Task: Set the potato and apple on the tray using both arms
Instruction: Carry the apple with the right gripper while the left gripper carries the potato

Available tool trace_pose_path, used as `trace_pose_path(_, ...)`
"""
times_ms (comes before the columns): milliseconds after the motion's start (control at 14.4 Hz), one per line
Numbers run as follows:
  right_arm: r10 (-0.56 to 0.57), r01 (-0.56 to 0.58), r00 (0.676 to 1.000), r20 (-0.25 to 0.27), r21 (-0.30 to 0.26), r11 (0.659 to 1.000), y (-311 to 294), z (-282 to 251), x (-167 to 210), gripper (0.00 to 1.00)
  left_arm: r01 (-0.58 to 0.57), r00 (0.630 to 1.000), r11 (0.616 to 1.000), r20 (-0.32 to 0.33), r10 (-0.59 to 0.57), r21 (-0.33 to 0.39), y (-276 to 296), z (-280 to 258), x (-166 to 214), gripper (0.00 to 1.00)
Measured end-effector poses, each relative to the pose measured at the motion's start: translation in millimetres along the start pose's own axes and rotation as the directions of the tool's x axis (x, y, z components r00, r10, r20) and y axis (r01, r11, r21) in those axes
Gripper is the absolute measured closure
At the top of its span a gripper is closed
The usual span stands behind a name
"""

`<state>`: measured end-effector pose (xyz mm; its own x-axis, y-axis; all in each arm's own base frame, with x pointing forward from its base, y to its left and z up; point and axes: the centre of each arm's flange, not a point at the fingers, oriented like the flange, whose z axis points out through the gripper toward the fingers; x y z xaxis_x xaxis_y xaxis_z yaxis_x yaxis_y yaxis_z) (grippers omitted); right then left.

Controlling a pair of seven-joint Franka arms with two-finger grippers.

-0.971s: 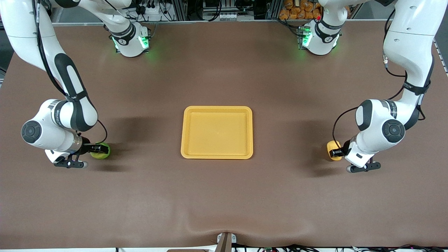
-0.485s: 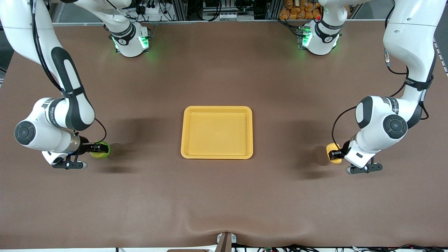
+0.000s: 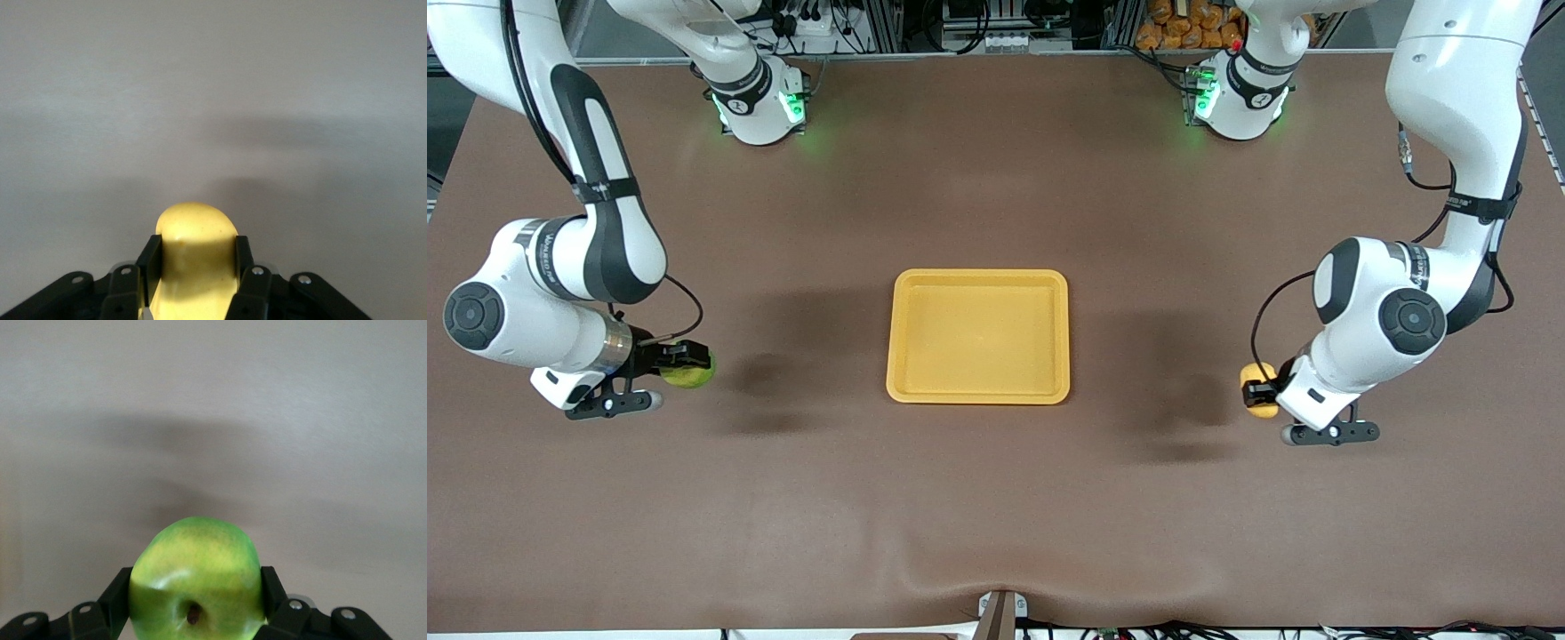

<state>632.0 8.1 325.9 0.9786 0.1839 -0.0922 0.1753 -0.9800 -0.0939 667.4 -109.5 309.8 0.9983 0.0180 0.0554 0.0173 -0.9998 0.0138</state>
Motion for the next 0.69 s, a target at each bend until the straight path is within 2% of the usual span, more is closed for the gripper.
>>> trace_pose_path(347,-0.179,0.179,0.984,-0.008,0.013,0.984,-51,-13,6,0.19,-0.033,0.999,0.999,0.0,0.033,-0.001,54,-31,-1,0.52)
trace_pose_path(693,-0.393,0.393,0.919,-0.025,0.014,0.919,-74,-18,11,0.19,0.005,1.0,1.0,-0.012,-0.005,-0.014,121,-37,-18,0.52)
